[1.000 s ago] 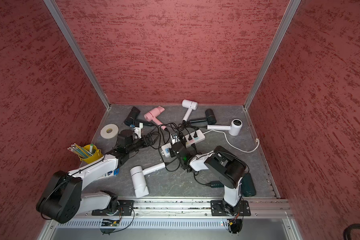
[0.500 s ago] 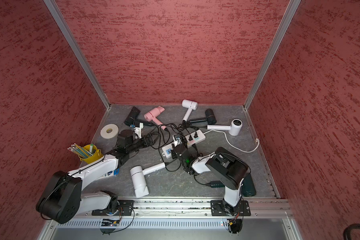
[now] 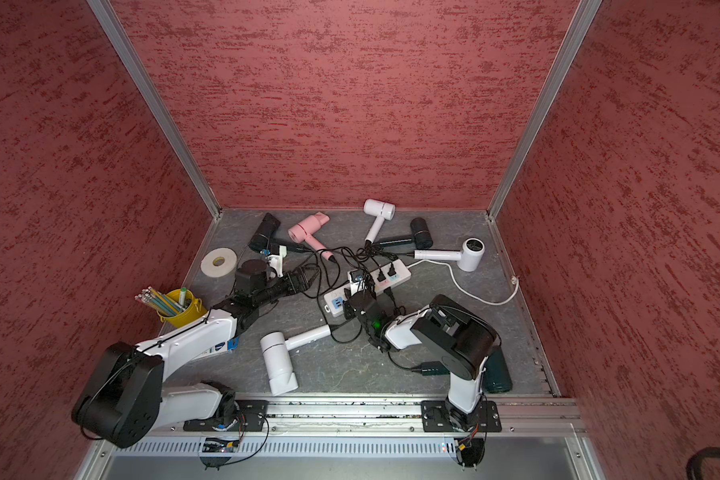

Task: Charge the blow dryers
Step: Insert the plug into the socket.

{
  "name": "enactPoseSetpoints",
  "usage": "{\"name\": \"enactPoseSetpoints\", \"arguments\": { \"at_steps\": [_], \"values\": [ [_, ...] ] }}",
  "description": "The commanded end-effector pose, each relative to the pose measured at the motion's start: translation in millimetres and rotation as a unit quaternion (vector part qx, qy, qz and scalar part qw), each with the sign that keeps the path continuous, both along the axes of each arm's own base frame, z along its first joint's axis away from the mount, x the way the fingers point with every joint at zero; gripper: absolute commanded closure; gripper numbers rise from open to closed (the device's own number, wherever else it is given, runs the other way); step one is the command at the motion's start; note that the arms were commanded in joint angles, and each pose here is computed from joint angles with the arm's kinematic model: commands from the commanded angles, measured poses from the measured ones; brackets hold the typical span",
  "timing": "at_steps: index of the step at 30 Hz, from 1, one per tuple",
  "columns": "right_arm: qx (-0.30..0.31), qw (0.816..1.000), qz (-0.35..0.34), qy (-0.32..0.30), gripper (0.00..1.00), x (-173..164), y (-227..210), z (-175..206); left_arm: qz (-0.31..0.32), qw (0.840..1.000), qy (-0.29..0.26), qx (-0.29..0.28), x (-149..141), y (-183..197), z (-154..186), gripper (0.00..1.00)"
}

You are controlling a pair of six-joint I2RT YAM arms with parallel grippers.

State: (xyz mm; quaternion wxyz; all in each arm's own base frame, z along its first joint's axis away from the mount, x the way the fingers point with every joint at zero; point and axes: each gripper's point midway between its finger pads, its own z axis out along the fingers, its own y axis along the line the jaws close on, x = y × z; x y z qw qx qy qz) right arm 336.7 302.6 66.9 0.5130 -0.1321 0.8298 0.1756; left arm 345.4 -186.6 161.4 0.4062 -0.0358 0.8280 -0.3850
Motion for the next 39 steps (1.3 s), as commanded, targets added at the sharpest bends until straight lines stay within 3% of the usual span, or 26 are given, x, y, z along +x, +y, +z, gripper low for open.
{"name": "enactPoseSetpoints", "arguments": {
  "at_steps": [1, 18, 39],
  "values": [
    [-0.158, 0.978, 0.021, 0.138, 1.0, -52.9, -40.1, -99.2, -0.003, 1.0, -0.013, 0.003, -3.1, -0.5, 4.1, 0.0],
    [-0.144, 0.971, 0.005, 0.192, 1.0, -75.8, -56.9, -126.3, -0.003, 1.0, -0.017, 0.007, -4.4, 0.0, 6.7, 0.0],
    [-0.176, 0.959, 0.007, 0.223, 1.0, -78.3, -56.3, -151.6, -0.004, 1.0, -0.02, 0.008, -5.1, -1.4, 9.0, 0.0]
  ]
}}
